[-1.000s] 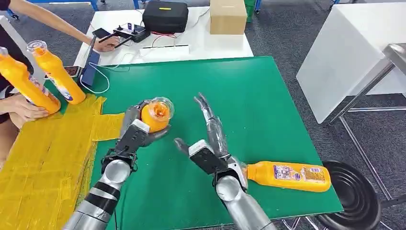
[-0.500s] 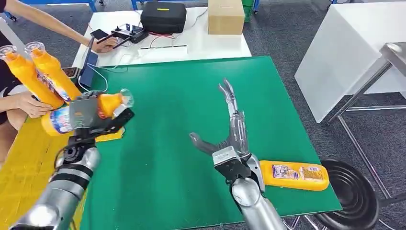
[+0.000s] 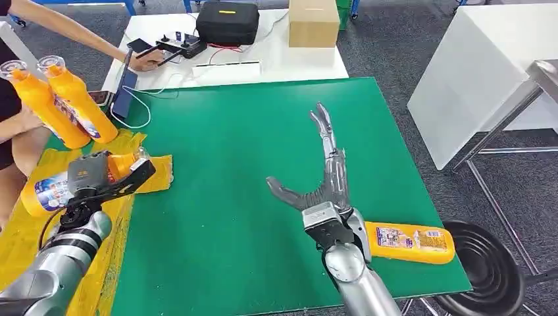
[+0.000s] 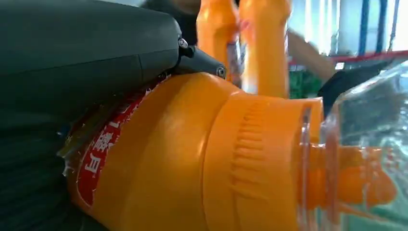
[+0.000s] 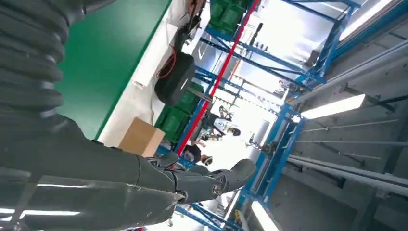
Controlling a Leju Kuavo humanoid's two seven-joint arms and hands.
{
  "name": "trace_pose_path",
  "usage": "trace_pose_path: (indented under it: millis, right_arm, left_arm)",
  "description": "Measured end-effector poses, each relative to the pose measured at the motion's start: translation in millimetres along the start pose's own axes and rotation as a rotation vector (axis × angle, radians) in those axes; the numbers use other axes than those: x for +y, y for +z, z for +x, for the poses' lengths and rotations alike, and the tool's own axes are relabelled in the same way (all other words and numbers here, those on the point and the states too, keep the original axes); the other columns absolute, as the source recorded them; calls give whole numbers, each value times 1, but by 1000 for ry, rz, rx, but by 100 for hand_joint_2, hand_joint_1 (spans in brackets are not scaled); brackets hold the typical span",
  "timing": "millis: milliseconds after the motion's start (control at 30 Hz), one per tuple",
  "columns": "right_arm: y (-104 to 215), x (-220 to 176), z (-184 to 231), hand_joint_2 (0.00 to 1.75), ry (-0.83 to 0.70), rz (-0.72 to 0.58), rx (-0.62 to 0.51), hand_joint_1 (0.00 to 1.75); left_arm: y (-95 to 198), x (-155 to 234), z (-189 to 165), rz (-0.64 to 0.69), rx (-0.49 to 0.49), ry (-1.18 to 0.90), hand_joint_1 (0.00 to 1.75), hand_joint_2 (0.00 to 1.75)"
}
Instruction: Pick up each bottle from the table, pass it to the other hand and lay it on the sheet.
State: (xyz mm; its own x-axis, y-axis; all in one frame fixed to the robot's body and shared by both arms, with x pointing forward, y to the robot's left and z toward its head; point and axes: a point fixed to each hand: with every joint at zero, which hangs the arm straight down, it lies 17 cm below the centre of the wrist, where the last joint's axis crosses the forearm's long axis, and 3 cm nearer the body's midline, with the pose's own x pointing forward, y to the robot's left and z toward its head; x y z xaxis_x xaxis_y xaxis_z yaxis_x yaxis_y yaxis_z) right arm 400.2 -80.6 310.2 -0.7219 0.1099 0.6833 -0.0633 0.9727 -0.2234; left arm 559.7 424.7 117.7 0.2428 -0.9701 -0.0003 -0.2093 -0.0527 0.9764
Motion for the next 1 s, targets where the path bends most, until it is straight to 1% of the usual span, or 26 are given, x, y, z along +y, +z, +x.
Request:
trace_pose_path:
  millis: [133,233,267,300,433,533,767,1000]
  right_arm:
    - [0,-1,0,175,2,4,-2,0]
    - [-1,-1,0,175,3,7,-3,0]
    - [-1,0,0,175,2,8,-4,0]
    - [-1,1,0,175,2,11,-3,0]
    - [0,4,-2,175,0,19,5,0]
    - [0,5,-4,175,3,24,11,0]
    - [1,7,-7,175,4,32,18,0]
    - [2,10,-9,175,6,42,24,0]
  left_arm:
    - [14,-29,-10,-92,23,60,175,175]
    - [22,-42,-4,-134,-1,135,175,175]
    - [24,-46,-2,-148,-1,152,7,175]
    - [26,-48,-1,-157,1,163,0,175]
    - [31,-56,8,-190,8,240,0,175]
    - [35,-61,19,-212,2,337,0,175]
    - [38,-63,29,-225,3,422,0,175]
    - [40,-62,46,-239,-9,640,0,175]
